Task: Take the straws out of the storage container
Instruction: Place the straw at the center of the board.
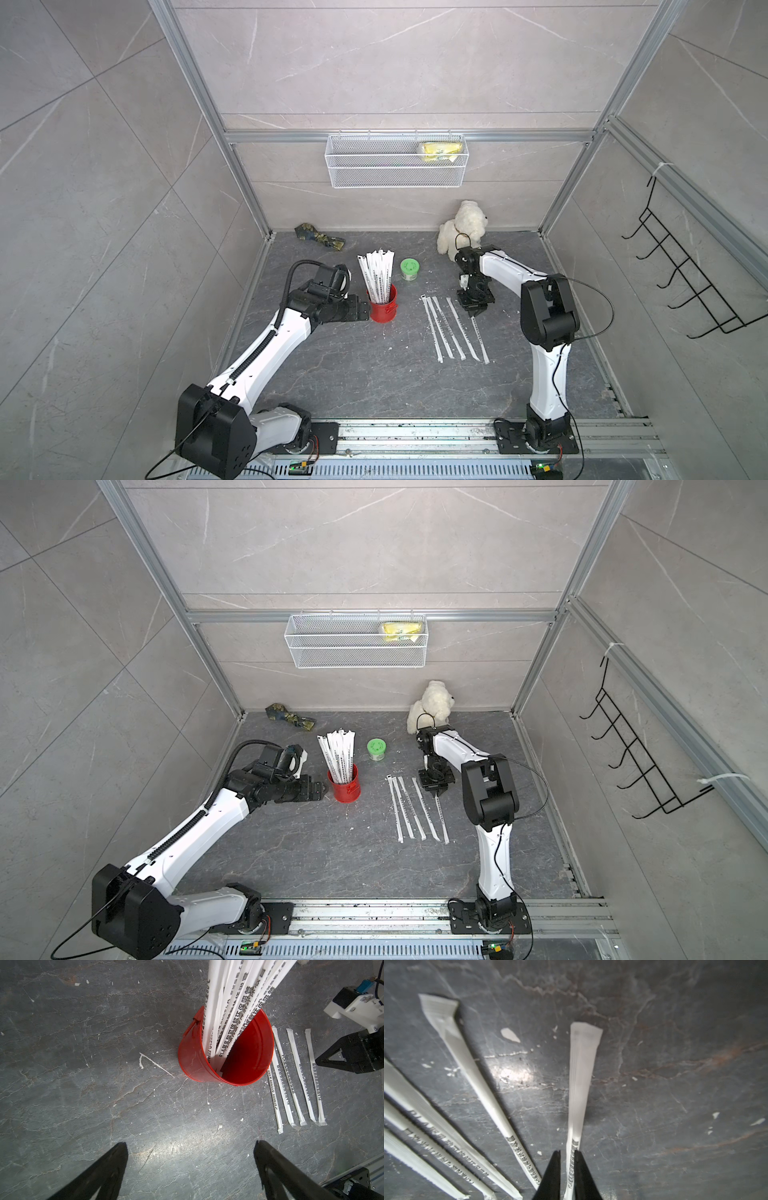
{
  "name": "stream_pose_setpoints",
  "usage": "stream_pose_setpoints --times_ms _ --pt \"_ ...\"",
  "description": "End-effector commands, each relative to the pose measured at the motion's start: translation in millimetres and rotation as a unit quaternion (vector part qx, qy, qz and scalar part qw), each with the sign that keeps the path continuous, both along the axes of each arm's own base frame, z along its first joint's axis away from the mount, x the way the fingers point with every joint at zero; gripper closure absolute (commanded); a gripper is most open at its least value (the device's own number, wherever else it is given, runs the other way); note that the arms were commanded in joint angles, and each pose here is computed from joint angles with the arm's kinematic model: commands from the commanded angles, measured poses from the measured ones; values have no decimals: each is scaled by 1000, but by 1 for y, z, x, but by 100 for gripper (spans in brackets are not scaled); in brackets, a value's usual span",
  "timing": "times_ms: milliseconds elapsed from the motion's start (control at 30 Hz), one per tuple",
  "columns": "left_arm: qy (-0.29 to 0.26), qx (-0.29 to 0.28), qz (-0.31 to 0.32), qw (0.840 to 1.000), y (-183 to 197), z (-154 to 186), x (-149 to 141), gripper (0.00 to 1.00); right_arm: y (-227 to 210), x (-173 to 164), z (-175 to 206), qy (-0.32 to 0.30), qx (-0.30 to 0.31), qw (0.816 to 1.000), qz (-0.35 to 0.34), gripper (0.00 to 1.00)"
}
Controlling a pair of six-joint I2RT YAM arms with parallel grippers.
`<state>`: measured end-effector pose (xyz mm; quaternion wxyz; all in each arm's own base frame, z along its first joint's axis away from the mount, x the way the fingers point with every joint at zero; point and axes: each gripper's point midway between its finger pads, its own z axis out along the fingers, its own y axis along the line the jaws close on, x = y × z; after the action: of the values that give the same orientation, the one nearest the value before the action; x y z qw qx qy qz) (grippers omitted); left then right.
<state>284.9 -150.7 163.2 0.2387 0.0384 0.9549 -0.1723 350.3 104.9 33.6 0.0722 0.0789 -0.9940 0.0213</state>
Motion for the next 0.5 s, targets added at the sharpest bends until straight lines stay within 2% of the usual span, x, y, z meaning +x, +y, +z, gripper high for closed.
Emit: stream_pose_setpoints --times_ms 0,133,267,467 --pt "-18 -9 -15 1000 -6 17 5 1 8 2 13 -25 32 999 -4 81" --pt "-19 -5 -12 1000 -5 16 5 1 30 2 38 -79 106 991 -6 78" --pt "-23 -3 -10 1000 -4 17 5 1 57 0 66 -140 176 974 -4 76" --pt "-25 -1 -9 1000 -2 18 5 1 108 2 115 -253 221 941 40 68"
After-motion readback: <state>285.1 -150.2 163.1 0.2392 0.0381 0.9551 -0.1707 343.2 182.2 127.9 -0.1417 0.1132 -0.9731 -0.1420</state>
